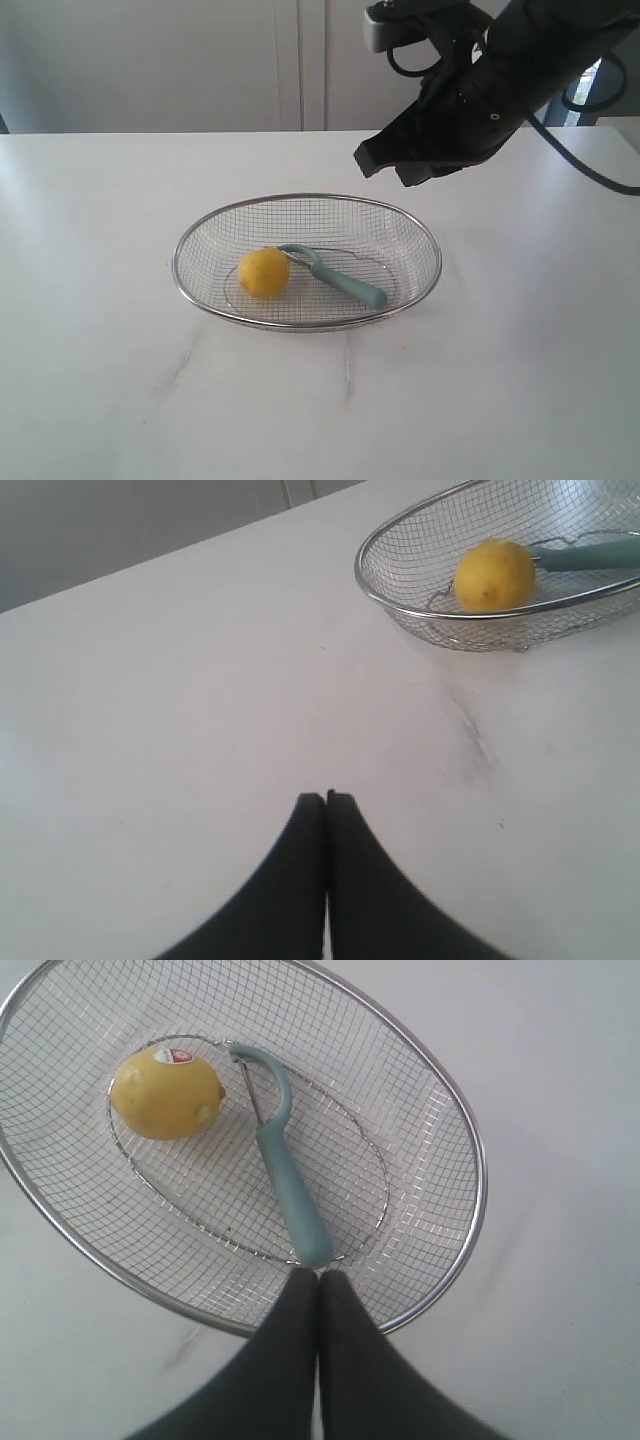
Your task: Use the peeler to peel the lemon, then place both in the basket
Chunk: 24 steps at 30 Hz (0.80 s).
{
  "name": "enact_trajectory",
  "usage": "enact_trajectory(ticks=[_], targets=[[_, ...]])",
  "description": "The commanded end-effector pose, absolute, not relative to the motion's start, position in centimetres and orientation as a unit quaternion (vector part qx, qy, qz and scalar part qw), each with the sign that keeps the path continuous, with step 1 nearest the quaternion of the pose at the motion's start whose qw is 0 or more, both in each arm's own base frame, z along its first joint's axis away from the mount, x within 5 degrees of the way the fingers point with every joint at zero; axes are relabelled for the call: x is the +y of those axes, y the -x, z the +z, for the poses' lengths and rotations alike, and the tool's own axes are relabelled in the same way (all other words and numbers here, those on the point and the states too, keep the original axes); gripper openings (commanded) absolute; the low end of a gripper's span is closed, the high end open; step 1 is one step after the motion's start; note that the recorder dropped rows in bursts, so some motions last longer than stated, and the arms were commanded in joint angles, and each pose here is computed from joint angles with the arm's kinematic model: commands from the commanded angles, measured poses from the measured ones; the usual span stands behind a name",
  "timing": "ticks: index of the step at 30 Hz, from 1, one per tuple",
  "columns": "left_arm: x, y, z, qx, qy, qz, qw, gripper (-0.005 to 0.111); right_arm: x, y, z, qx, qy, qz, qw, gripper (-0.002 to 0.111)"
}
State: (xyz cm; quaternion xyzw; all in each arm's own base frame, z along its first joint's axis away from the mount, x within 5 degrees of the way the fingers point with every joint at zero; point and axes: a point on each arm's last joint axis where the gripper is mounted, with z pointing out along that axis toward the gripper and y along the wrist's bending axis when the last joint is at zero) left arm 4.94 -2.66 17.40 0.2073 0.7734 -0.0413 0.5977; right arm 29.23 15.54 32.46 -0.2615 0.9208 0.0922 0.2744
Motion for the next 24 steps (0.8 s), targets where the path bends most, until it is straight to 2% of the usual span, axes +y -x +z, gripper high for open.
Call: enact_trajectory(ticks=[1, 4, 9, 12, 17, 24], targets=[[-3.1, -4.9, 17.6, 0.774, -0.160, -0.105, 0.604, 0.000, 15.5, -29.1, 32.7, 0.918, 0.260, 0.094, 0.282, 0.000], [-3.3, -4.8, 17.9, 0.769, -0.135, -0.140, 0.609, 0.000, 15.5, -29.1, 32.7, 0.918, 0.260, 0.094, 0.282, 0.000], [-1.8, -5.0, 16.9, 0.804, -0.130, -0.039, 0.579, 0.000, 15.5, -29.1, 32.7, 0.917, 0.264, 0.093, 0.283, 0.000], [-1.3, -5.1, 16.8, 0.810, -0.118, -0.013, 0.575, 0.000, 15.5, -29.1, 32.7, 0.917, 0.265, 0.093, 0.283, 0.000], [-1.2, -5.2, 16.9, 0.801, -0.141, 0.010, 0.582, 0.000, 15.5, -29.1, 32.7, 0.917, 0.265, 0.093, 0.283, 0.000], [-0.9, -5.2, 16.9, 0.805, -0.115, 0.025, 0.582, 0.000, 15.5, -29.1, 32.7, 0.917, 0.265, 0.093, 0.283, 0.000]])
